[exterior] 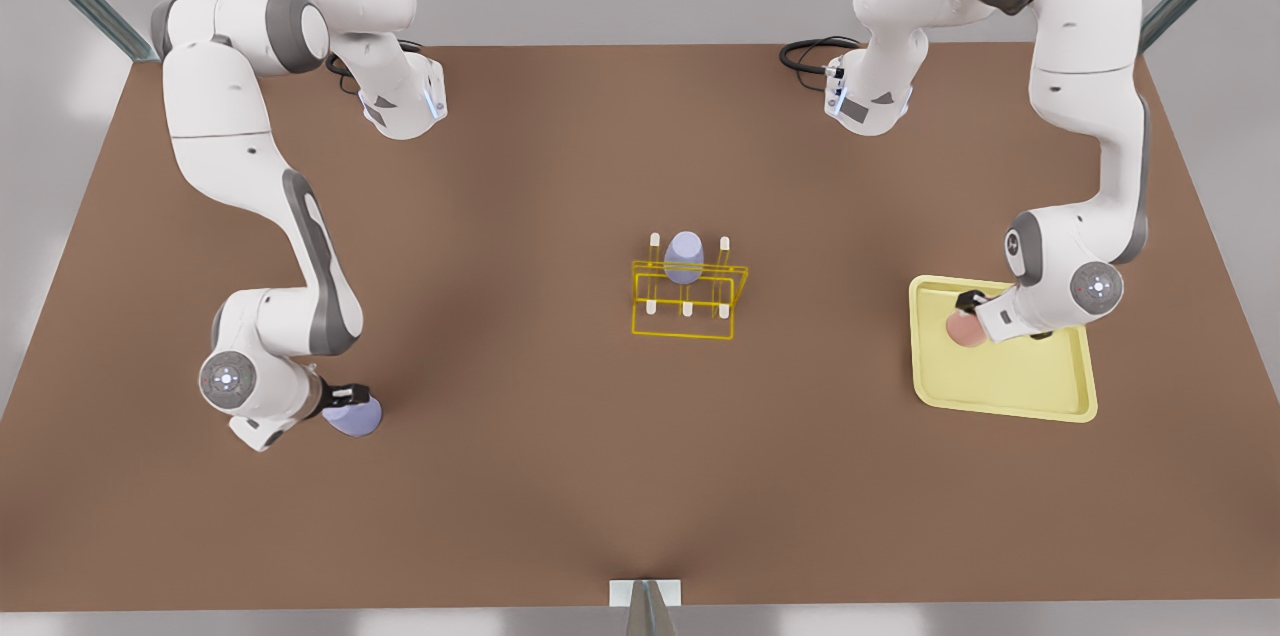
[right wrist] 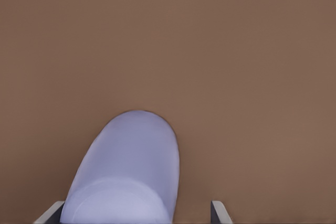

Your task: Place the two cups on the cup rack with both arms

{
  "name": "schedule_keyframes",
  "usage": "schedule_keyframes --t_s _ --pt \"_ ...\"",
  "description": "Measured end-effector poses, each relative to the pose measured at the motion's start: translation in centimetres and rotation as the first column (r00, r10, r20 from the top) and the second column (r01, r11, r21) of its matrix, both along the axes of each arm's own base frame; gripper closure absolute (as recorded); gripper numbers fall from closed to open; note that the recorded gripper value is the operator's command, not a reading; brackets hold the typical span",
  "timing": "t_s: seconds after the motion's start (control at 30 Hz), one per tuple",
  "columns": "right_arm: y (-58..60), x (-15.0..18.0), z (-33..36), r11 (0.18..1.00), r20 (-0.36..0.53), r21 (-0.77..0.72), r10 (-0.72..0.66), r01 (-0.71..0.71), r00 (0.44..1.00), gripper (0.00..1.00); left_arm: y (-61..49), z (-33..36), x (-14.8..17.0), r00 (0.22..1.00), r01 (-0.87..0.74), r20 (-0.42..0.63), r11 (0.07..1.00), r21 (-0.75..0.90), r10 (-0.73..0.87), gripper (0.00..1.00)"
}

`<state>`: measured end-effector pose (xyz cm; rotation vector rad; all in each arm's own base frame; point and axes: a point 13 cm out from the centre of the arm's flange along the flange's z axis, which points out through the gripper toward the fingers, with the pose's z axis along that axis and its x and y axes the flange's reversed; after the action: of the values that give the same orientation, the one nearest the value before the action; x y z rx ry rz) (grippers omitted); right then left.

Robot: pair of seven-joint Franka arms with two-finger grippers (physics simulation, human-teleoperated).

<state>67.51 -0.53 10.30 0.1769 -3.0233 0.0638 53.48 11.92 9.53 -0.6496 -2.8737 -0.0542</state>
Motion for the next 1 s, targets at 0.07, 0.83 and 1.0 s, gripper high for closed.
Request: schedule_keyframes --t_s 0.07,0.83,1.0 --pt "0.0 -0.2 -0.5 1.0 -0.003 0.0 -0.008 0.008 1.0 0.0 0.0 -0.3 -0.1 1.0 0.004 0.001 1.0 -0.001 -0.004 0.0" --pt "0.5 -1.1 -3.4 0.997 -0.006 0.013 -0.077 0.077 0.997 0.0 0.0 -1.6 -0.4 0.998 -0.063 0.001 0.998 0.015 0.063 0.14" --pt "0.6 -1.0 -3.2 0.996 -0.003 0.013 -0.083 0.083 0.997 0.0 0.0 -1.3 -0.2 0.998 -0.07 0.007 0.997 0.018 0.07 0.17"
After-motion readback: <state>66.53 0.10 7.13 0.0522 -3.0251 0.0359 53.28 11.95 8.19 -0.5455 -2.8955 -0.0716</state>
